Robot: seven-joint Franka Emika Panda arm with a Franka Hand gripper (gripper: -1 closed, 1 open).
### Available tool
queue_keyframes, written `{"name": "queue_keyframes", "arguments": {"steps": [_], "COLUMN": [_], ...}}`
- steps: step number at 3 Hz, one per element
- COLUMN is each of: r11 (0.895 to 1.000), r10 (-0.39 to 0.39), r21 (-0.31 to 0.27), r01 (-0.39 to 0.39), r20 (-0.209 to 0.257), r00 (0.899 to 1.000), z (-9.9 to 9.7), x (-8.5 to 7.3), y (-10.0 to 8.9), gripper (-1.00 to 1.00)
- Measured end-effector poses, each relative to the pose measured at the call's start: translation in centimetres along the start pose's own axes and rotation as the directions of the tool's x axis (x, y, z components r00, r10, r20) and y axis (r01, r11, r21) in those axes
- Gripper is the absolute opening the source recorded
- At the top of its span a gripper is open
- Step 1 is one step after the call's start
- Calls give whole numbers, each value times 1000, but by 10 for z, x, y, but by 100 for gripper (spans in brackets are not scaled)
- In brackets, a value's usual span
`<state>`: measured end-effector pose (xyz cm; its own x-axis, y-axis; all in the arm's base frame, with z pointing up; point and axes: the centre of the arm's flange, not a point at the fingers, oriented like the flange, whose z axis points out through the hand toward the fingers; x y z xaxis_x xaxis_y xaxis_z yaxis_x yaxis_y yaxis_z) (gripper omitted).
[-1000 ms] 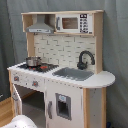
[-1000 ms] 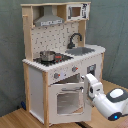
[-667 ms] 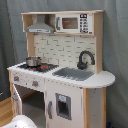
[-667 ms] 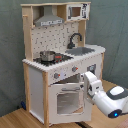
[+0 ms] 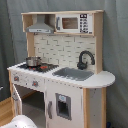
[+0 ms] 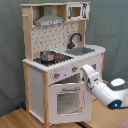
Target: Play with the kitchen
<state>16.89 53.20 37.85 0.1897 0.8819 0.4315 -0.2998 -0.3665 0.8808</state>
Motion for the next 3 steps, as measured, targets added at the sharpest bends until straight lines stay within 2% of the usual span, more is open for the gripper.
{"name": "queue_keyframes", "arguments": {"steps": [1,3], "r11": [998,985], "r10": [-60,-166], "r21": [9,47], "r01": [60,164], "r20": [14,33], "r00": [998,986], "z": [6,13], "x": [6,16], "y": [17,55], "gripper": [100,100]}}
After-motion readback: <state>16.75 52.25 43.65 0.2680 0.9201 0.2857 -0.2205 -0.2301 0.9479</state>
